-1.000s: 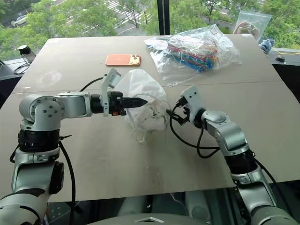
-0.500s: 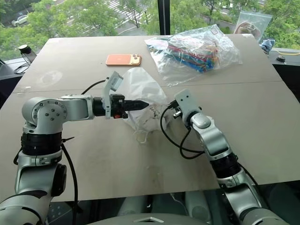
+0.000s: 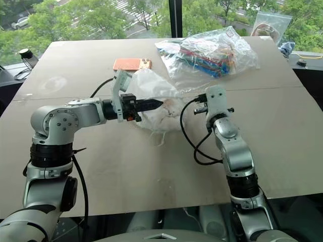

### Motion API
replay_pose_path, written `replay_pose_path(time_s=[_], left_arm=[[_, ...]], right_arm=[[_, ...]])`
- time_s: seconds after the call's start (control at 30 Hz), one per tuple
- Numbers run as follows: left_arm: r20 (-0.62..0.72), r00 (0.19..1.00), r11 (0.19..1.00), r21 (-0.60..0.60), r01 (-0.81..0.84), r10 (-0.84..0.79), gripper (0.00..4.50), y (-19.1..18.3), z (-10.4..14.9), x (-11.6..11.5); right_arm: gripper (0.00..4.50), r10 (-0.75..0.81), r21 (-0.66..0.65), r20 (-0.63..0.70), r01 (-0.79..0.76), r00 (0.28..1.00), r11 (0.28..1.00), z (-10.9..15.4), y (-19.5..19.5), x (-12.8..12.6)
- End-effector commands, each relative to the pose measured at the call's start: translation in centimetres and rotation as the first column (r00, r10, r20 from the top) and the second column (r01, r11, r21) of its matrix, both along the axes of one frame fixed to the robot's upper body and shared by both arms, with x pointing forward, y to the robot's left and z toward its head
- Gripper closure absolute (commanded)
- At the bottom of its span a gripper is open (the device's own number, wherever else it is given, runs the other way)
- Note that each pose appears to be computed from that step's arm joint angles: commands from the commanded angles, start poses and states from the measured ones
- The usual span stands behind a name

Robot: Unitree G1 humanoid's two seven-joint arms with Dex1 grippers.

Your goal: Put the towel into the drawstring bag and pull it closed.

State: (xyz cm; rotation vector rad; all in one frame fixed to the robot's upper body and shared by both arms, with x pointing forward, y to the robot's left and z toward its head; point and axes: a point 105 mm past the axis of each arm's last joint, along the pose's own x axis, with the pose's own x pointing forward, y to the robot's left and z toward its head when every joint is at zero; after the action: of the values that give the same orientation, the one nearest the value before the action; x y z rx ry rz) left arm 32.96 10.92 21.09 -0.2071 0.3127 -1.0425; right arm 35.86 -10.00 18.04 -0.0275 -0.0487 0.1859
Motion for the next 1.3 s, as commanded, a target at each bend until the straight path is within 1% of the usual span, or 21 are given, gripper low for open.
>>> replay_pose_path(time_s=[0.03,0.07,0.13,0.2,0.3,0.37,0.4,0.5,0.67,0.73,0.83,0.93,0.97,1.0,1.03,1.07,1.1,1.13,1.2,1.23,1.3], left_arm=[[0.088,0.996,0.997,-0.063,0.035,-0.029,3.63,1.5,2.4,-1.0],[0.082,0.996,0.998,-0.064,0.028,-0.022,3.21,2.2,2.1,-1.4],[0.052,0.997,0.998,-0.016,0.057,-0.056,2.24,3.3,0.6,-3.2],[-0.020,0.997,0.995,0.052,0.079,-0.078,1.34,4.6,-1.8,-5.4],[-0.095,0.993,0.991,0.112,0.079,-0.068,1.34,6.1,-4.4,-7.4],[-0.084,0.995,0.979,0.191,0.077,-0.061,1.34,6.2,-6.4,-8.0],[-0.079,0.995,0.976,0.202,0.080,-0.066,1.34,5.8,-7.0,-8.1],[-0.028,0.998,0.970,0.235,0.068,-0.063,1.34,4.2,-8.4,-7.5],[0.031,1.000,0.953,0.303,-0.012,0.002,1.34,2.6,-11.1,-5.2],[0.050,0.998,0.952,0.301,-0.051,0.038,1.34,2.3,-11.7,-4.2],[0.078,0.996,0.956,0.285,-0.065,0.044,2.20,1.7,-11.8,-3.6],[0.125,0.989,0.951,0.287,-0.114,0.081,3.52,2.1,-11.5,-3.1],[0.173,0.976,0.944,0.277,-0.178,0.134,4.03,2.8,-10.8,-2.5],[0.296,0.921,0.913,0.242,-0.328,0.253,4.47,4.5,-8.6,-0.9],[0.376,0.865,0.880,0.205,-0.428,0.333,4.47,5.8,-6.9,-0.1],[0.468,0.772,0.829,0.133,-0.543,0.431,4.47,7.5,-3.8,0.8],[0.514,0.706,0.793,0.078,-0.605,0.488,4.47,8.6,-1.8,1.2],[0.572,0.640,0.767,0.028,-0.641,0.513,4.47,9.2,0.7,1.5],[0.682,0.477,0.709,-0.087,-0.700,0.554,4.47,10.9,6.7,2.1],[0.708,0.427,0.692,-0.121,-0.712,0.563,4.47,11.4,8.5,2.3],[0.754,0.304,0.647,-0.203,-0.735,0.582,4.47,13.0,12.9,2.8]], right_arm=[[4.50,0.019,0.037,0.057,-0.021,0.998,0.999,1.8,-0.1,-1.2],[4.50,0.029,0.035,0.055,-0.030,0.998,0.999,1.8,0.1,-1.5],[4.50,0.042,0.033,0.049,-0.043,0.998,0.999,1.7,0.3,-1.7],[4.50,0.046,0.033,0.043,-0.048,0.998,0.998,1.6,0.4,-1.7],[4.50,0.045,0.034,0.035,-0.046,0.998,0.998,1.4,0.4,-1.7],[4.50,0.043,0.039,0.031,-0.044,0.999,0.998,1.3,0.3,-1.6],[4.50,0.043,0.039,0.030,-0.044,0.999,0.998,1.3,0.2,-1.6],[4.50,0.046,0.035,0.029,-0.047,0.999,0.998,1.3,0.1,-1.5],[4.50,0.043,0.017,0.030,-0.044,0.999,0.999,1.5,-0.3,-1.5],[4.50,0.034,0.013,0.033,-0.035,0.999,0.999,1.6,-0.5,-1.5],[4.50,0.015,0.015,0.046,-0.016,0.999,1.000,1.9,-0.8,-1.6],[4.50,-0.016,0.025,0.072,0.014,0.997,1.000,2.6,-1.3,-1.6],[4.50,-0.036,0.033,0.091,0.033,0.995,0.999,3.0,-1.7,-1.6],[4.50,-0.071,0.048,0.138,0.065,0.988,0.997,4.2,-2.4,-1.6],[4.50,-0.095,0.060,0.170,0.086,0.981,0.995,5.0,-2.9,-1.7],[4.50,-0.115,0.071,0.236,0.101,0.965,0.992,6.7,-3.4,-1.8],[4.50,-0.125,0.078,0.280,0.107,0.952,0.991,7.9,-3.7,-1.9],[4.50,-0.128,0.091,0.345,0.102,0.930,0.991,9.8,-4.0,-2.1],[4.50,-0.116,0.103,0.502,0.074,0.857,0.992,15.0,-4.2,-2.8],[4.50,-0.109,0.104,0.547,0.062,0.830,0.993,16.6,-4.3,-3.1],[4.50,-0.056,0.076,0.652,0.008,0.756,0.997,21.0,-3.7,-4.2]])
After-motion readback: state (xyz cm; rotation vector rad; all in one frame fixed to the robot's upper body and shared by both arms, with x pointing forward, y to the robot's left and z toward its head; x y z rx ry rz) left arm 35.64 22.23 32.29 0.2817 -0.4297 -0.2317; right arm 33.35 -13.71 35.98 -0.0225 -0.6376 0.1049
